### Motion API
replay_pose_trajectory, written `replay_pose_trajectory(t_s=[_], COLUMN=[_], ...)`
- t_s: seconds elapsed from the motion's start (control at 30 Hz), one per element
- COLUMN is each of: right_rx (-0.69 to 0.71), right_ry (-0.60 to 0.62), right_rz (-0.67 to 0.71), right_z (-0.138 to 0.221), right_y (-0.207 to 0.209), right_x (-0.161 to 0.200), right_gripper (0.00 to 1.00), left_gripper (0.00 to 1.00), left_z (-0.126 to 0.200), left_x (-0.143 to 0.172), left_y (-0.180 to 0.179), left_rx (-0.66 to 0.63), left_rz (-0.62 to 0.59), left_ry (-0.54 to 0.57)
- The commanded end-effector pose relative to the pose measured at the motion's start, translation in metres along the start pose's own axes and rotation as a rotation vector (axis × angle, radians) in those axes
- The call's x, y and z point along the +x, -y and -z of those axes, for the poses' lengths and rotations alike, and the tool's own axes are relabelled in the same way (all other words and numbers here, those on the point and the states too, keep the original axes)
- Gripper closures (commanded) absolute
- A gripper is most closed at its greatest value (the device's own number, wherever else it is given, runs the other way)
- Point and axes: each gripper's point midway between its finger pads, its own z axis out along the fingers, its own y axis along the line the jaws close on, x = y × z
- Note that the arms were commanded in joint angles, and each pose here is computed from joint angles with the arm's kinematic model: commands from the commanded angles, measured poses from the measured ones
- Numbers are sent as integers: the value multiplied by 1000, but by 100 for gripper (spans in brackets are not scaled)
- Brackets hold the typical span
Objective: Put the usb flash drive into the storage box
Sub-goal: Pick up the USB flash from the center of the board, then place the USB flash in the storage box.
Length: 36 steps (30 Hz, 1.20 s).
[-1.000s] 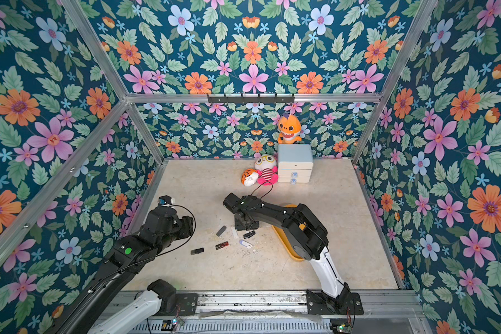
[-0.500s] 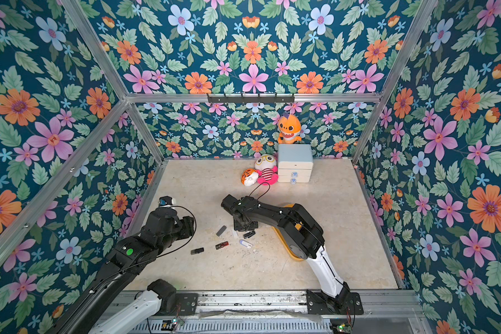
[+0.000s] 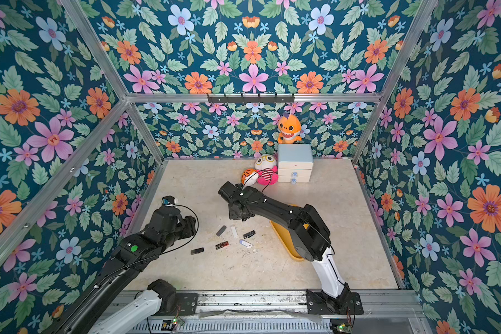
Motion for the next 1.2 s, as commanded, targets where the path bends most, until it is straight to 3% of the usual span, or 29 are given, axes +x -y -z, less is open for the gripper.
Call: replay_pose_trajectory(t_s=[0.0, 0.23, 0.33, 0.47, 0.63, 0.9, 1.17], right_rx=[12, -63, -83, -77, -86, -31, 22], right_ry=[40, 136, 114, 47, -34, -132, -171], right_rz=[24, -63, -79, -114, -112, -115, -157], right_z=[32, 97, 103, 87, 50, -8, -36], right_y=[16, 90, 123, 158, 161, 166, 189], right_x=[-10, -10, 7, 36, 60, 67, 67], right_gripper=[86, 88, 88, 88, 88, 88, 88], left_gripper=[32, 31, 31, 31, 31, 31, 31], left_z=[1, -1, -3, -4, -5, -7, -10], left_x=[-3, -2, 0, 1, 1, 3, 5], left_y=[-1, 1, 2, 3, 4, 4, 4], left_rx=[-6, 2, 2, 5, 9, 3, -3], left_rz=[6, 2, -1, -5, -5, -8, -12], left_ry=[12, 4, -4, -13, -13, -22, -33])
